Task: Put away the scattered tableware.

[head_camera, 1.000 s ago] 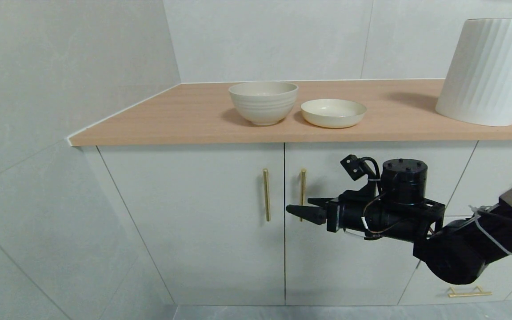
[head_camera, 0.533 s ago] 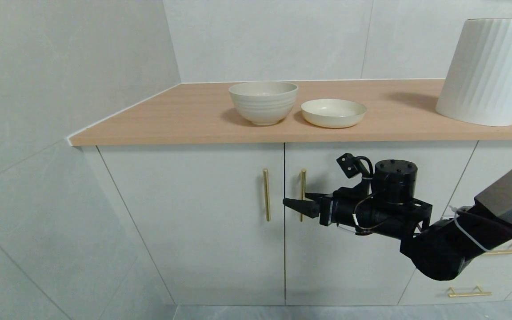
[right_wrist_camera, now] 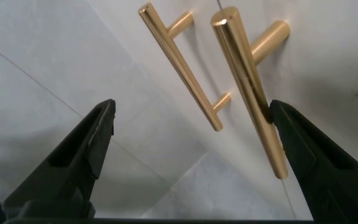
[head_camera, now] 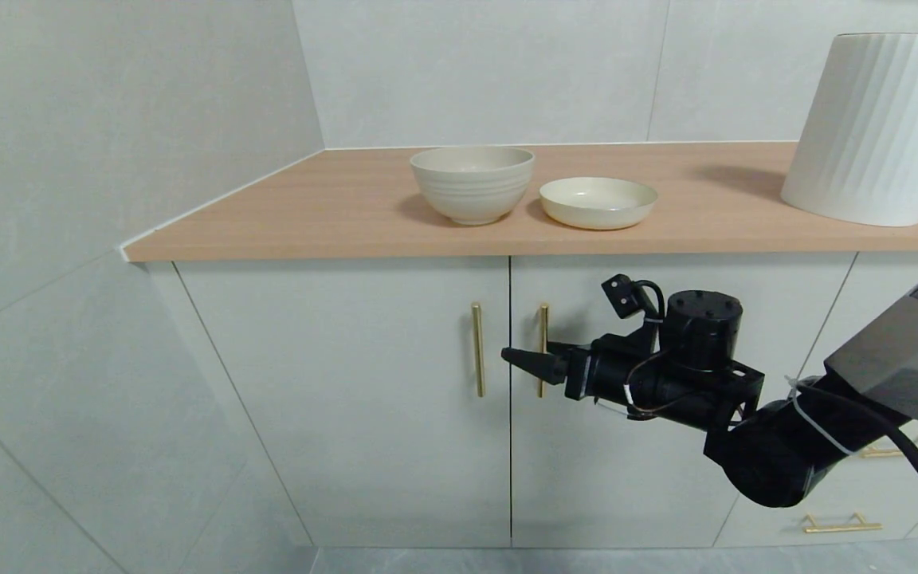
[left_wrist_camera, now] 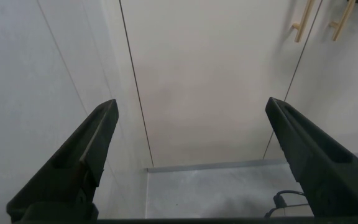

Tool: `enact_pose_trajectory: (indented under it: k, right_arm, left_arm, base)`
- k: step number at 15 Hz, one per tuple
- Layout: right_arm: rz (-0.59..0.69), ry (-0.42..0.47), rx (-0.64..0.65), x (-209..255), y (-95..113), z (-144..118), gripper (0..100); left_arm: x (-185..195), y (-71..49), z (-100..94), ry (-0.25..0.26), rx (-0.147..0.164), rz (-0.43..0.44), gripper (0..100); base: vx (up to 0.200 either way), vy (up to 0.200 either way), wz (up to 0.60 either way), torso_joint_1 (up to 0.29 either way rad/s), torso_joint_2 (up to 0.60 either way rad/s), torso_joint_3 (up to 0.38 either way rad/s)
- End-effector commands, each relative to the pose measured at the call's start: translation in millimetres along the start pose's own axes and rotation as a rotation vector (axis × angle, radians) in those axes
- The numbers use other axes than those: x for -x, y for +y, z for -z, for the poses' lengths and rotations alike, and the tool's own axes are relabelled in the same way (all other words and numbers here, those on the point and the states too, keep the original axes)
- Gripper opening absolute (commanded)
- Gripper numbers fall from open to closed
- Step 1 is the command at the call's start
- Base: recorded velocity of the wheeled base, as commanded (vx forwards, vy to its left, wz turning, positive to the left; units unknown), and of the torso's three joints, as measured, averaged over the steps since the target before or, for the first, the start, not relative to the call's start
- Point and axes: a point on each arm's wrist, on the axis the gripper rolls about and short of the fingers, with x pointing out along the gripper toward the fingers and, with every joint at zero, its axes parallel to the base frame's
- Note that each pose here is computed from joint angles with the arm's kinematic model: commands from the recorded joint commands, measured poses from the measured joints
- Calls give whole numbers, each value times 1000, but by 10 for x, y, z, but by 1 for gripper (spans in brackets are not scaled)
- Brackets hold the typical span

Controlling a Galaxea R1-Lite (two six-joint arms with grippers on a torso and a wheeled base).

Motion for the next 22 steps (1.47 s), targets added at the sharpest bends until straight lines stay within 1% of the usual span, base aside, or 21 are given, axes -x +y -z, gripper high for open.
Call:
enact_pose_trajectory:
  k: [1,3,5,9,12,14,15,16,18,20,22]
  right_arm:
    - [-4,7,-7,-2,7,20,100]
    - [-16,16,-10,-14,47,45,100]
    - [-28,38,-13,-72,91,131,100]
    - [-35,34,-11,-34,138,101,100]
    - [-54,37,-24,152,276,37,100]
    - [-98,63,-26,281,353,27,100]
    - [-146,83,-25,395,429,7,100]
    - [-168,91,-23,473,488,-3,100]
    - [-180,103,-27,539,558,28,100]
    - [-186,125,-37,715,653,92,100]
    - [-190,129,-38,831,690,153,100]
  left_arm:
    - [0,0,0,0,0,0,100]
    - [0,0,0,0,0,1,100]
    - [0,0,0,0,0,0,100]
    - [0,0,0,0,0,0,100]
    - [0,0,2,2,0,0,100]
    - [0,0,0,0,0,0,100]
    - [0,0,0,0,2,1,100]
    - [0,0,0,0,2,1,100]
    - [0,0,0,0,2,0,100]
    - [0,0,0,0,5,-2,100]
    - [0,0,0,0,3,-2,100]
  base:
    - [0,0,0,0,0,0]
    - [0,0,0,0,0,0]
    - [0,0,0,0,0,0]
    - [0,0,0,0,0,0]
    - [0,0,0,0,0,0]
    - [0,0,0,0,0,0]
    - [0,0,0,0,0,0]
    - [0,0,0,0,0,0]
    - [0,0,0,0,0,0]
    - [0,0,0,0,0,0]
    - [0,0,0,0,0,0]
